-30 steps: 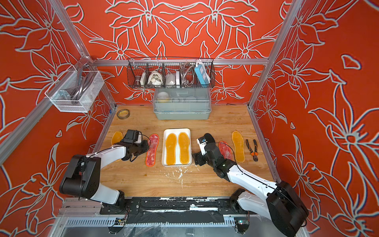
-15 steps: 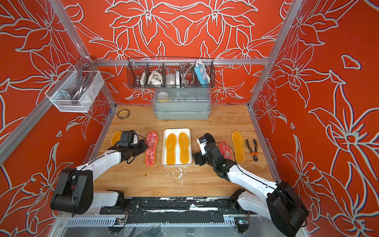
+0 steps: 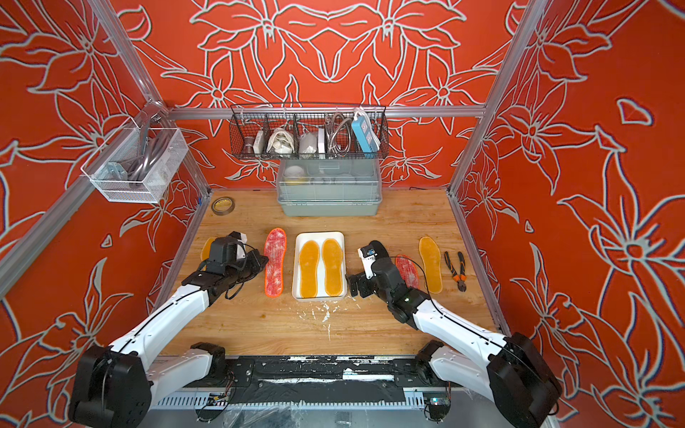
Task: Put the insoles into the storage box
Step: Place the insole in the storage box.
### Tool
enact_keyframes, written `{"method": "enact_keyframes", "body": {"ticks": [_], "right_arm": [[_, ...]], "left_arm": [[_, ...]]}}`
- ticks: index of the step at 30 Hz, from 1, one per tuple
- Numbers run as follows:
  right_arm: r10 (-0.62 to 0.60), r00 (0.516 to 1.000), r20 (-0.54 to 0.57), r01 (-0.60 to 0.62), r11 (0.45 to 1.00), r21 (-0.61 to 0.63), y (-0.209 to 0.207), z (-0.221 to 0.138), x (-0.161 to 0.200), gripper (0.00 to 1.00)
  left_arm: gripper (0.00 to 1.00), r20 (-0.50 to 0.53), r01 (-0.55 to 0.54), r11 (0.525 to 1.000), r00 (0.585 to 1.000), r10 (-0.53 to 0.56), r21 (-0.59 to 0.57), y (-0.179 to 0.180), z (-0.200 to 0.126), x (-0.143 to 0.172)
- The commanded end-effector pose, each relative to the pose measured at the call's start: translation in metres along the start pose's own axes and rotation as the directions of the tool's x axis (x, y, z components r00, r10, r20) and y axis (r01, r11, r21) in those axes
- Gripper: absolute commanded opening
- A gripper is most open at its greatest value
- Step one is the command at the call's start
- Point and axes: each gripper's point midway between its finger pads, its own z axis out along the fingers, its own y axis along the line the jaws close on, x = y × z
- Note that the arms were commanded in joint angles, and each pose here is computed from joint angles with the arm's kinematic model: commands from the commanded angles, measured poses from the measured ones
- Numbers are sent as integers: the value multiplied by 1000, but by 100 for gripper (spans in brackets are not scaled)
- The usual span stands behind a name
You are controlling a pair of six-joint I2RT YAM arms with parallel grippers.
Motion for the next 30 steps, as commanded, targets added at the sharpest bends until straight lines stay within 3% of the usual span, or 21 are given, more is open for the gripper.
{"method": "enact_keyframes", "body": {"ticks": [1,14,30], "right_arm": [[9,999,47,-10,1000,26,-4,-6,-7,100],[18,998,52,-20,999,32,-5,-5,-7,100],[13,999,50,-15,999,41,-7,-3,-6,99]], "left_arm": [[0,34,4,999,999,-5,39,-25,-4,-2],[0,45,-27,998,999,25,50,-62,35,14],[0,23,-46,998,999,47,-32,-56,79,15]]}}
